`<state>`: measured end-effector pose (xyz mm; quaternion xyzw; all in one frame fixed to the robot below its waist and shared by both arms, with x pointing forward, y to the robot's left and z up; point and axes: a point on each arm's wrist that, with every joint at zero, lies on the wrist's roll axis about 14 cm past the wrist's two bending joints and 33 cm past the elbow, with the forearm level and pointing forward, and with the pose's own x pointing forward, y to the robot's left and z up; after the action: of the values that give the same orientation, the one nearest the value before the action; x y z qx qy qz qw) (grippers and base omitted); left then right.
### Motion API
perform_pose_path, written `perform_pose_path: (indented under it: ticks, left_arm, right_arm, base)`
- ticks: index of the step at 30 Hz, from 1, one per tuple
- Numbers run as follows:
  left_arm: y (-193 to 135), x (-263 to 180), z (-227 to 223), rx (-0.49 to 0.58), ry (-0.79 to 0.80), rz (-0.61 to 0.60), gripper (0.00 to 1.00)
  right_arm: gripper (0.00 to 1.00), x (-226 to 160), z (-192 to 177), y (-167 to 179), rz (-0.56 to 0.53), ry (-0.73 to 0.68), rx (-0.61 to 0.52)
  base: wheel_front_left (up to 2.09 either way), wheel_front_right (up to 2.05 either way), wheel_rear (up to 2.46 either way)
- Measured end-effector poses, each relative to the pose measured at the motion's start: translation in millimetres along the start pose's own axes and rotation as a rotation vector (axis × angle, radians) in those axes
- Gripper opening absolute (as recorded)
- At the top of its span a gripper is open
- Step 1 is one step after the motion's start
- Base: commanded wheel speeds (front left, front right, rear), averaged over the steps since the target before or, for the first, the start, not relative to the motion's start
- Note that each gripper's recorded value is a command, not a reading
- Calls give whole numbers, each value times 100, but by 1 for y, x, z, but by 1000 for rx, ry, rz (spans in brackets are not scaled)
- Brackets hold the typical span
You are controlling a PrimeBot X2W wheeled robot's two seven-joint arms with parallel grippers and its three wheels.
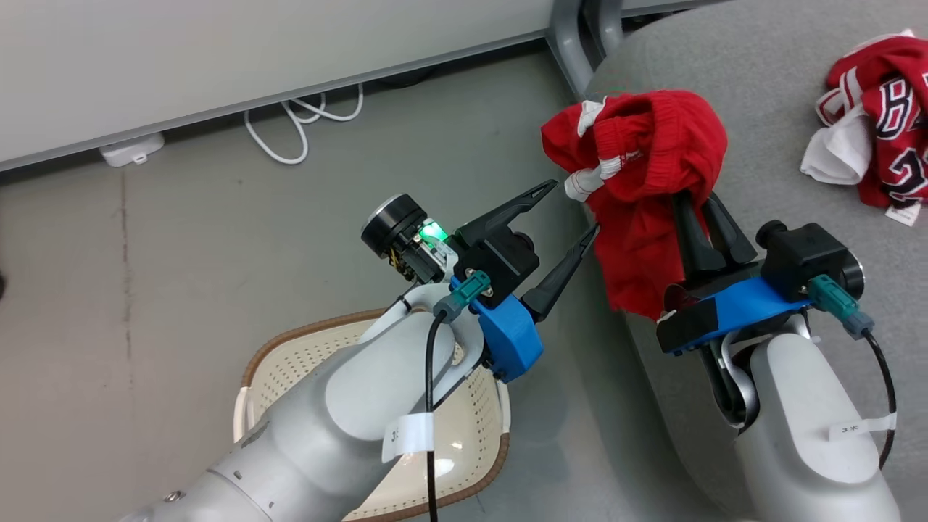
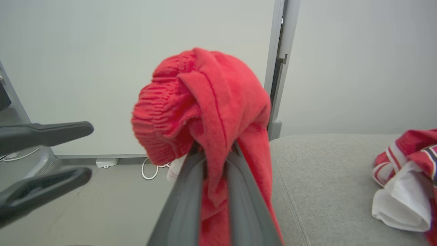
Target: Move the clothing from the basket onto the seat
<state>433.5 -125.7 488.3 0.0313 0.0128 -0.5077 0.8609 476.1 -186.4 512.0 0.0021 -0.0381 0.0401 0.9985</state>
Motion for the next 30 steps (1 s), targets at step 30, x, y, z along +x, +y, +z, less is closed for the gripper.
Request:
perform_pose_path:
  ticks: [30]
  left_arm:
    - [-61, 40, -21, -44, 5, -224, 100]
  right_arm:
    - [0, -76, -24, -97, -309, 84, -29]
  base:
    - [0, 0, 0]
